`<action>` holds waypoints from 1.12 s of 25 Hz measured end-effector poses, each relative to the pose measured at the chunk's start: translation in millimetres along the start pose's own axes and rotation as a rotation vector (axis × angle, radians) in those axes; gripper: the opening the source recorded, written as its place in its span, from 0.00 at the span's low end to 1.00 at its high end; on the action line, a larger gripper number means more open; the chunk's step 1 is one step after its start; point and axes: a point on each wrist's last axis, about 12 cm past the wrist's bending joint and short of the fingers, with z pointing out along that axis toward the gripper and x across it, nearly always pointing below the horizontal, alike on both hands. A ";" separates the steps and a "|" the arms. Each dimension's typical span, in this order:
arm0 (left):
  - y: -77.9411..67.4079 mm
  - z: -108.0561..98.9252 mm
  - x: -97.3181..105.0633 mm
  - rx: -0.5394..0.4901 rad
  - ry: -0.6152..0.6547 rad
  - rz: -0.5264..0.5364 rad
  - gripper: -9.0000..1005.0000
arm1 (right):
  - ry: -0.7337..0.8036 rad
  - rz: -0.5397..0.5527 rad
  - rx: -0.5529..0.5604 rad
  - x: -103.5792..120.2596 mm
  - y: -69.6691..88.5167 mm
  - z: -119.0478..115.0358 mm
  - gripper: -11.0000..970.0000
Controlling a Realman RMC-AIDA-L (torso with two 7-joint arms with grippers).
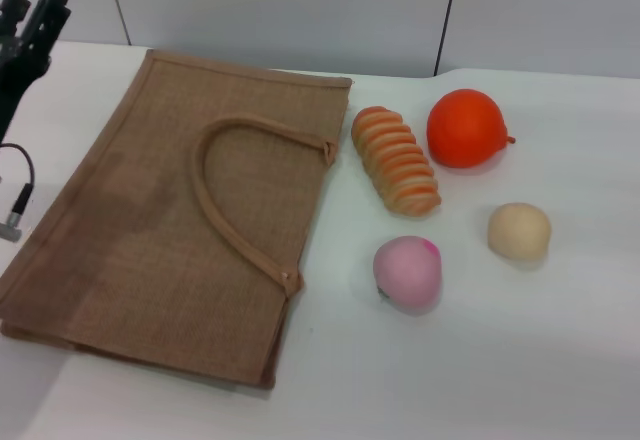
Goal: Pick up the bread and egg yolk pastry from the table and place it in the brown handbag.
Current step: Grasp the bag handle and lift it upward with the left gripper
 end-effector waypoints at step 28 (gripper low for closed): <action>28.3 104.5 -35.3 -0.142 1.083 0.010 0.78 | 0.009 -0.004 0.008 0.3 -2.3 1.3 0.93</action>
